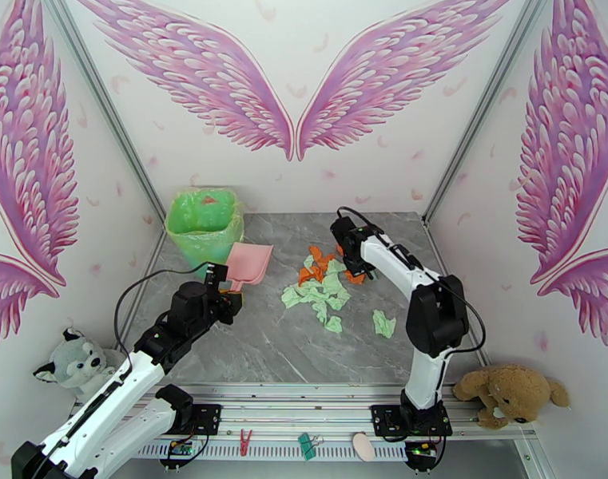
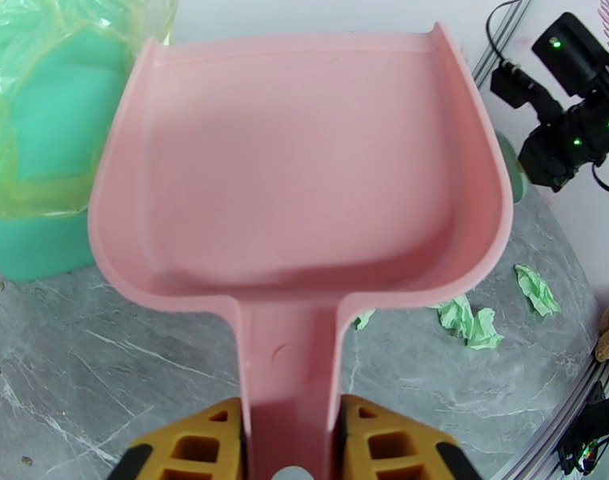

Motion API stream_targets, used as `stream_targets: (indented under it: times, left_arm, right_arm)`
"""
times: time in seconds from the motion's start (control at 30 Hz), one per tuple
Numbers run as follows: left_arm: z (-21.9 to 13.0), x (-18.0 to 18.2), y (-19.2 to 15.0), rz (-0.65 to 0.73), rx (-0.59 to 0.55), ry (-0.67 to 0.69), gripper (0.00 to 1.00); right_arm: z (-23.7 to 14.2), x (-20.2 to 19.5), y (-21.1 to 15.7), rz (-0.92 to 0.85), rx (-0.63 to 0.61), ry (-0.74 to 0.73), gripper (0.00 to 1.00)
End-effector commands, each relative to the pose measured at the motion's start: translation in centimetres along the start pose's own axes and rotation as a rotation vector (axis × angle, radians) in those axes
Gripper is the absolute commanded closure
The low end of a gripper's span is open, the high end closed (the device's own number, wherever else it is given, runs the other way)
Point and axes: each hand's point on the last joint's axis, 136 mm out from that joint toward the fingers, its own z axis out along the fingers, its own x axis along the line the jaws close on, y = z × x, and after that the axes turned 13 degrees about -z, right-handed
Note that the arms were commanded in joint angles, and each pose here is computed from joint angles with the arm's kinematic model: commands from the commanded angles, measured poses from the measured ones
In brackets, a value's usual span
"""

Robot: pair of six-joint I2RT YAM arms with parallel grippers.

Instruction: Sweep away the paper scraps from the table

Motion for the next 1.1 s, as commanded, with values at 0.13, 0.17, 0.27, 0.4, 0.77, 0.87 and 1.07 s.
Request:
stream_targets:
  times: [0.13,0.17,0.27,0.4,0.77,0.87,1.07]
  left_arm:
    - [-0.1,0.1,0.5,-0.007,-0.035,0.0,1.0]
    - [0.0,0.1,0.5,-0.009,-0.033,-0.001,1.0]
    - [0.1,0.1,0.4,-0.008,-0.031,-0.003,1.0]
    - [0.5,0.0,0.5,-0.005,-0.031,-0.004,1.0]
    - [0.6,-0.2,0.7,0.004,-0.023,-0.009,1.0]
    - [0.6,-0.2,0.6,0.002,-0.02,-0.013,1.0]
    - [0.6,-0.3,0.4,0.003,-0.012,-0.017,1.0]
  right_arm:
    - [-6.5,-3.8,-6.9,0.151,0.049,-0.113,1.0]
    - [-6.8,-3.8,-8.2,0.138,0.089,-0.136,1.0]
    - [-7.0,-3.4,-12.0,0.082,0.23,-0.242,1.0]
    - [-6.6,-0.5,-15.2,0.078,0.342,-0.194,1.0]
    - [-5.2,5.5,-15.9,0.145,0.364,-0.002,1.0]
    - [-4.4,8.2,-15.3,0.162,0.352,0.113,1.0]
    - [-4.3,9.9,-12.4,0.245,0.257,0.213,1.0]
